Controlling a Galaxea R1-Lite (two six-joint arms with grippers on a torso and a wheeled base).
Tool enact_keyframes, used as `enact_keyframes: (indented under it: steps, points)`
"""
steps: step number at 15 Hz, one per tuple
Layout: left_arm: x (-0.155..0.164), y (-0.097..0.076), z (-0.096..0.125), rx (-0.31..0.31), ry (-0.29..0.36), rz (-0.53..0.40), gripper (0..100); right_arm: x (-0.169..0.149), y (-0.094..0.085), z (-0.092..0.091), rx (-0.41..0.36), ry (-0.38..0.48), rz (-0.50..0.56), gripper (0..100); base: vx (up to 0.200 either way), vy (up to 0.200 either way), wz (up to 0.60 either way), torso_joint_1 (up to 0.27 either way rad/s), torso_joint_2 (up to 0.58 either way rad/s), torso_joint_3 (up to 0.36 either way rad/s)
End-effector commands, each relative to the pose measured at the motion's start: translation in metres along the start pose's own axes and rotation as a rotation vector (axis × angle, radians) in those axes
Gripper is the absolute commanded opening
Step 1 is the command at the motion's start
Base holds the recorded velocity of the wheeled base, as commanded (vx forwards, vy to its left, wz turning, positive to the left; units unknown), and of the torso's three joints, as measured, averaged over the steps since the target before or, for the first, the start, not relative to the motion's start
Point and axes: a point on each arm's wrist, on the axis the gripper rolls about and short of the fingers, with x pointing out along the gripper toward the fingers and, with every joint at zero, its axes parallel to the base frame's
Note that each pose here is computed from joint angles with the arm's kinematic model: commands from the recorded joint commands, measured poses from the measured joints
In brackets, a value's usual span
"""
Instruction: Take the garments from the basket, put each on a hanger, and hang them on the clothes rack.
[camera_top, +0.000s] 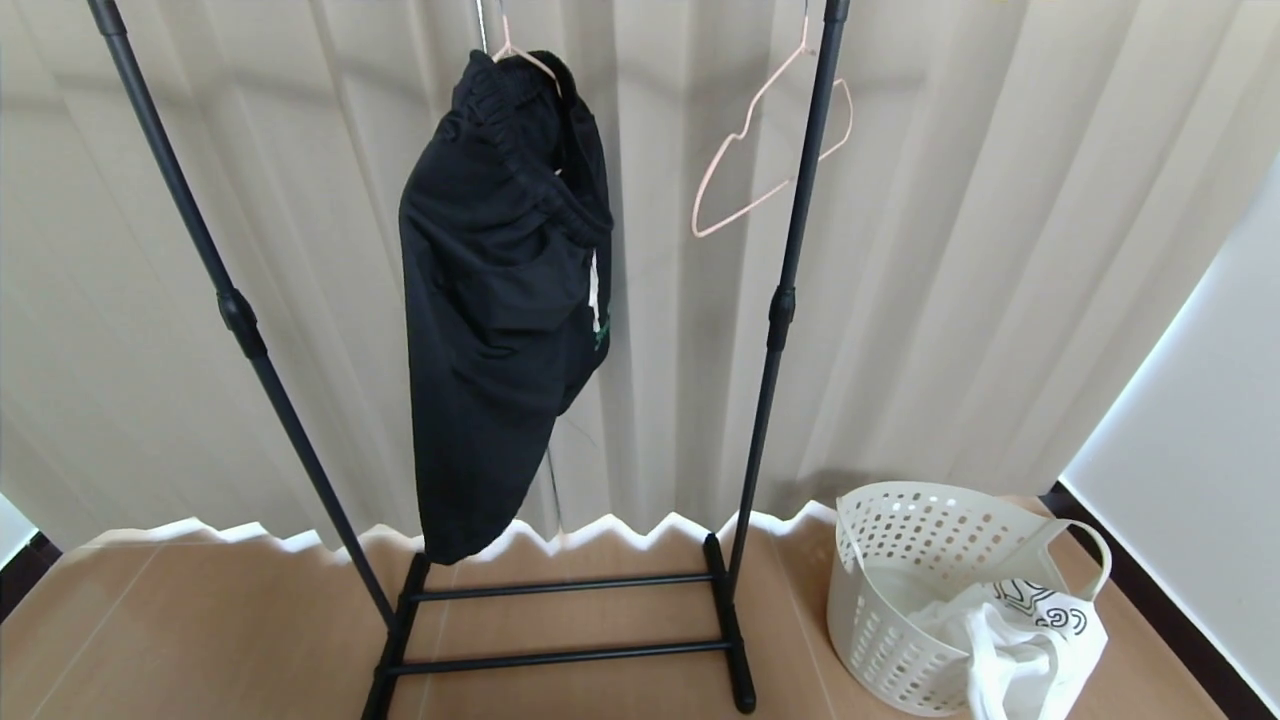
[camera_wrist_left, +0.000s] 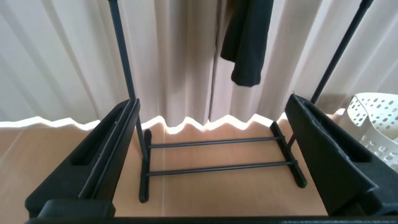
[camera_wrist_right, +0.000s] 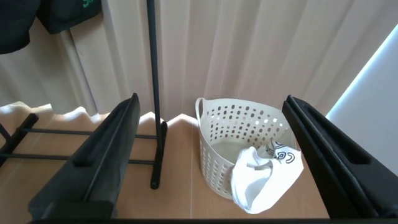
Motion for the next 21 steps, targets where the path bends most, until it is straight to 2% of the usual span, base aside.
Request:
enact_keyframes:
  steps: [1, 8, 12, 18, 21]
  points:
    - [0.0002, 0.0, 0.0, -0.001, 0.002, 0.0, 100, 0.0, 0.0, -0.0002, -0.001, 0.001, 0.001, 100, 0.0, 0.0, 0.0, -0.134, 0.47, 0.339]
    - [0.0002, 0.0, 0.0, -0.001, 0.002, 0.0, 100, 0.0, 0.0, -0.0002, -0.001, 0.001, 0.001, 100, 0.0, 0.0, 0.0, -0.078, 0.4, 0.318]
    - [0.0002, 0.0, 0.0, -0.001, 0.002, 0.0, 100, 0.0, 0.0, -0.0002, -0.001, 0.001, 0.001, 100, 0.0, 0.0, 0.0, -0.002, 0.04, 0.033]
    - [0.0002, 0.0, 0.0, -0.001, 0.002, -0.001, 100, 0.0, 0.0, -0.0002, -0.001, 0.001, -0.001, 100, 0.0, 0.0, -0.6, 0.001, 0.01, 0.007]
    - [0.0002, 0.0, -0.0001, -0.001, 0.004, -0.001, 100, 0.0, 0.0, -0.0002, -0.001, 0.001, 0.001, 100, 0.0, -0.133, 0.0, 0.002, 0.0, 0.0]
